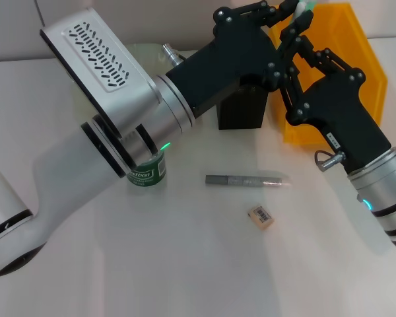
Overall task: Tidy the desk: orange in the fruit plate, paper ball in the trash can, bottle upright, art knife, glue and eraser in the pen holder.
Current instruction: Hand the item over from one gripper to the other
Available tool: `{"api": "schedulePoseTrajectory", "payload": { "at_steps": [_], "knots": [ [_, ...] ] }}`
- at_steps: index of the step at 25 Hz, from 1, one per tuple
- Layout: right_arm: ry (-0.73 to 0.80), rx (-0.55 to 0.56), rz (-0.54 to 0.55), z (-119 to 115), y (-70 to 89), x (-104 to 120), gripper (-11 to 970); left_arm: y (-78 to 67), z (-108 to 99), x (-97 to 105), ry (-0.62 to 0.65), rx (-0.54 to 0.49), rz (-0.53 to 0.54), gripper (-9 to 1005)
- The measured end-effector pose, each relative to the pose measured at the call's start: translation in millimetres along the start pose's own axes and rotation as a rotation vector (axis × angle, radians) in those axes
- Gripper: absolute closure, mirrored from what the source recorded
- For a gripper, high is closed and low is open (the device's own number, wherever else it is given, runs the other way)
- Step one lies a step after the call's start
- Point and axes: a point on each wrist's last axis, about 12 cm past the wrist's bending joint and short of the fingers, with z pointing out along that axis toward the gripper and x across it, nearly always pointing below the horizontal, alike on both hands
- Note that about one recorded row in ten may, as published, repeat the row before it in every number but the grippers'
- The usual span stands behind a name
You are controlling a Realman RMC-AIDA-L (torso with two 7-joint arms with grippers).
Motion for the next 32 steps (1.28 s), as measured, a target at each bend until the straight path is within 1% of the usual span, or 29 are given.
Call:
{"api": "schedulePoseTrajectory", "payload": {
  "at_steps": [7,14,19,32],
  "knots": [
    [-0.003,-0.002,0.002,0.7,0.6,-0.4,677,0.0,0.0,0.0,0.000,0.000,0.000,736],
    [-0.010,-0.003,0.001,2.2,0.5,-1.0,693,-0.5,0.0,-0.1,-0.002,0.002,0.000,733],
    [-0.014,-0.009,0.001,4.5,0.8,-1.4,747,-0.9,0.0,0.1,0.000,0.003,0.000,731],
    [-0.038,-0.002,-0.001,3.8,0.3,-4.2,829,-1.4,0.6,0.0,0.000,0.007,0.000,726]
  ]
}}
